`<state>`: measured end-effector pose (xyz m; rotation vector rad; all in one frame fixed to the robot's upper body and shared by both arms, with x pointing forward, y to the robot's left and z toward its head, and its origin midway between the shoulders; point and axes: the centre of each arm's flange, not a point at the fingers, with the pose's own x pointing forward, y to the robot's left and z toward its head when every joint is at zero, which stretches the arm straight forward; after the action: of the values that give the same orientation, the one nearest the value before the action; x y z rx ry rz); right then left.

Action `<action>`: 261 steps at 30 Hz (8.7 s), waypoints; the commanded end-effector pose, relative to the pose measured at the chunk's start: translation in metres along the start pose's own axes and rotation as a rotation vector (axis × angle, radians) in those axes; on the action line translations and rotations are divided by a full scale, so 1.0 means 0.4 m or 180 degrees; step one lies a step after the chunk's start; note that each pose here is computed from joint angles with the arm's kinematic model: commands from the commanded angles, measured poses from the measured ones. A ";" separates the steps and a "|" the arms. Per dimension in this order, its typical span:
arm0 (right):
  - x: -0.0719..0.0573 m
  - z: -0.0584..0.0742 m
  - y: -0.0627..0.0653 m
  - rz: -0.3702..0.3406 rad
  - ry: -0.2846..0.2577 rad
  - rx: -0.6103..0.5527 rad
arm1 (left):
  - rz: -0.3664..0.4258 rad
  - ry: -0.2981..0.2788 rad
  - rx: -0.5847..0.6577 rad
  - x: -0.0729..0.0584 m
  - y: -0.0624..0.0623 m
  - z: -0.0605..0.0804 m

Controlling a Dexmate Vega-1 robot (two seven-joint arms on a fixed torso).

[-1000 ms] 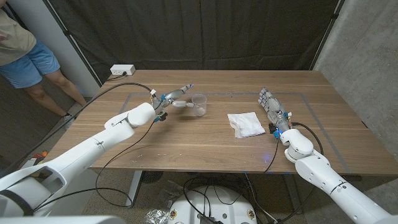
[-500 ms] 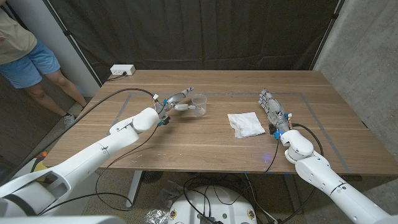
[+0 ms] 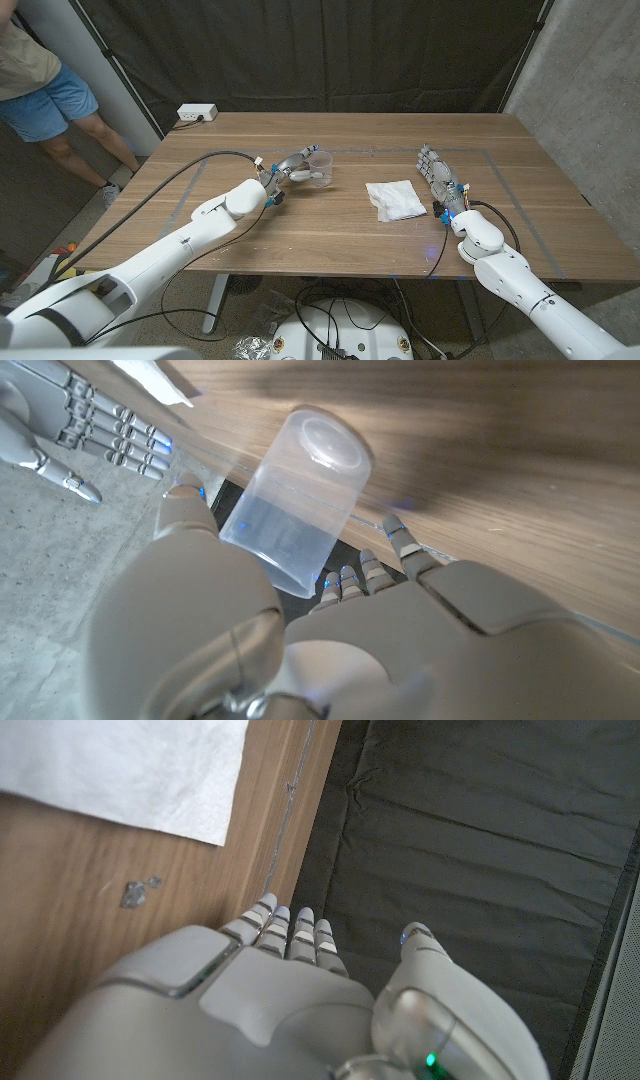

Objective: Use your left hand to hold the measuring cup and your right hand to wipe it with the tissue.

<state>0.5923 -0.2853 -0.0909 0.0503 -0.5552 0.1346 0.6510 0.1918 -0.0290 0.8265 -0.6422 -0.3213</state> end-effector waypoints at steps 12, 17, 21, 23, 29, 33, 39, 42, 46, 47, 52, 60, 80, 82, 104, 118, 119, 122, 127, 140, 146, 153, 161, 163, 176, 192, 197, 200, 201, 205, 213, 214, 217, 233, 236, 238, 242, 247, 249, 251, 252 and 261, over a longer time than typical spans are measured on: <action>0.015 -0.010 -0.023 -0.0042 0.0046 0.0029 | 0.0153 -0.0288 -0.0730 0.077 -0.041 -0.015; 0.025 -0.011 -0.023 -0.0022 0.0048 0.0033 | 0.0216 -0.0247 -0.0743 0.081 -0.037 -0.016; 0.031 -0.011 -0.021 -0.0006 0.0053 0.0004 | 0.0281 -0.0216 -0.0789 0.080 -0.034 -0.020; 0.031 -0.008 -0.019 -0.0006 0.0065 -0.0099 | 0.0306 -0.0212 -0.0798 0.079 -0.030 -0.021; 0.017 0.022 -0.003 -0.0012 0.0039 -0.0703 | 0.0352 -0.0237 -0.0798 0.079 -0.018 -0.014; -0.001 0.046 0.009 0.0003 -0.0022 -0.1105 | 0.0333 -0.0254 -0.0786 0.082 -0.014 -0.009; -0.041 0.075 0.030 0.0054 -0.0033 -0.1721 | 0.0326 -0.0280 -0.0757 0.085 -0.011 -0.001; -0.061 0.086 0.042 0.0062 -0.0012 -0.1981 | 0.0321 -0.0287 -0.0752 0.087 -0.009 0.002; -0.085 0.103 0.058 0.0041 0.0051 -0.2340 | 0.0302 -0.0292 -0.0739 0.091 -0.009 0.006; -0.088 0.106 0.061 0.0051 0.0061 -0.2430 | 0.0298 -0.0294 -0.0735 0.092 -0.010 0.007; -0.098 0.122 0.084 0.0148 0.0100 -0.2880 | 0.0303 -0.0306 -0.0739 0.094 -0.011 0.013; -0.103 0.152 0.117 0.0324 0.0122 -0.3448 | 0.0310 -0.0327 -0.0729 0.096 -0.012 0.022; -0.103 0.169 0.199 0.0894 0.0366 -0.4467 | 0.0314 -0.0336 -0.0711 0.094 -0.011 0.034; -0.102 0.168 0.205 0.0941 0.0411 -0.4552 | 0.0321 -0.0337 -0.0711 0.093 -0.009 0.034; -0.085 0.124 0.240 0.1472 0.1197 -0.4918 | 0.0335 -0.0354 -0.0721 0.080 0.002 0.036; -0.086 0.101 0.256 0.1554 0.1394 -0.5111 | 0.0331 -0.0378 -0.0701 0.070 0.010 0.042; -0.087 0.100 0.257 0.1544 0.1403 -0.5127 | 0.0327 -0.0380 -0.0702 0.069 0.010 0.043; -0.088 0.098 0.258 0.1528 0.1431 -0.5179 | 0.0328 -0.0387 -0.0708 0.067 0.010 0.043; -0.092 0.091 0.261 0.1514 0.1423 -0.5230 | 0.0335 -0.0397 -0.0712 0.063 0.012 0.044; -0.105 0.061 0.242 0.1403 0.1392 -0.5284 | 0.0342 -0.0412 -0.0734 0.062 0.015 0.044; -0.121 0.058 0.232 0.1100 0.1087 -0.5378 | 0.0324 -0.0408 -0.0740 0.066 0.014 0.044; -0.137 0.064 0.218 0.0740 0.0700 -0.5355 | 0.0314 -0.0414 -0.0739 0.071 0.014 0.045; -0.155 0.073 0.210 0.0349 0.0228 -0.5245 | 0.0309 -0.0414 -0.0742 0.077 0.013 0.044; -0.160 0.075 0.209 0.0231 0.0114 -0.5230 | 0.0301 -0.0413 -0.0743 0.079 0.014 0.044; -0.165 0.091 0.206 -0.0609 -0.0518 -0.4783 | 0.0265 -0.0411 -0.0763 0.088 0.015 0.044; -0.111 0.094 0.213 -0.0699 -0.0624 -0.3990 | -0.0020 -0.0517 -0.0992 0.116 0.010 0.064; -0.093 0.091 0.208 -0.0754 -0.0624 -0.3544 | -0.0133 -0.0568 -0.1066 0.127 0.006 0.072; -0.084 0.091 0.205 -0.0762 -0.0627 -0.3379 | -0.0186 -0.0598 -0.1092 0.130 0.005 0.077; -0.082 0.091 0.204 -0.0774 -0.0624 -0.3324 | -0.0209 -0.0608 -0.1112 0.132 0.004 0.078; -0.074 0.086 0.201 -0.0823 -0.0606 -0.3092 | -0.0314 -0.0656 -0.1145 0.137 0.004 0.084; -0.069 0.083 0.196 -0.0842 -0.0593 -0.2984 | -0.0527 -0.0735 -0.1150 0.144 0.003 0.092; -0.070 0.082 0.196 -0.0846 -0.0592 -0.2985 | -0.0543 -0.0740 -0.1146 0.144 0.003 0.093; -0.071 0.081 0.196 -0.0835 -0.0591 -0.2978 | -0.0610 -0.0753 -0.1148 0.145 0.002 0.095; -0.065 0.053 0.181 -0.0979 -0.0335 -0.2242 | -0.0695 -0.0947 -0.1254 0.149 -0.016 0.142; -0.063 0.050 0.179 -0.1007 -0.0287 -0.2150 | -0.0713 -0.0980 -0.1252 0.150 -0.021 0.154; -0.062 0.048 0.180 -0.1020 -0.0266 -0.2081 | -0.0726 -0.0991 -0.1258 0.152 -0.026 0.160; -0.060 0.048 0.184 -0.1023 -0.0262 -0.1986 | -0.0773 -0.0994 -0.1248 0.158 -0.040 0.171; -0.058 0.056 0.189 -0.1004 -0.0297 -0.1844 | -0.0810 -0.1001 -0.1233 0.166 -0.055 0.184; -0.059 0.061 0.194 -0.1017 -0.0306 -0.1759 | -0.0823 -0.1000 -0.1228 0.169 -0.060 0.189; -0.060 0.067 0.200 -0.1012 -0.0319 -0.1655 | -0.0836 -0.1005 -0.1227 0.173 -0.066 0.194; -0.060 0.070 0.203 -0.0999 -0.0333 -0.1605 | -0.0843 -0.1009 -0.1226 0.175 -0.068 0.196; -0.057 0.089 0.229 -0.0946 -0.0387 -0.1427 | -0.0864 -0.1038 -0.1215 0.189 -0.085 0.217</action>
<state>0.5460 -0.2089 -0.0788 -0.3741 -0.6698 -0.3178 0.6541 0.0957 0.0178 0.4877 -0.7382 -0.7989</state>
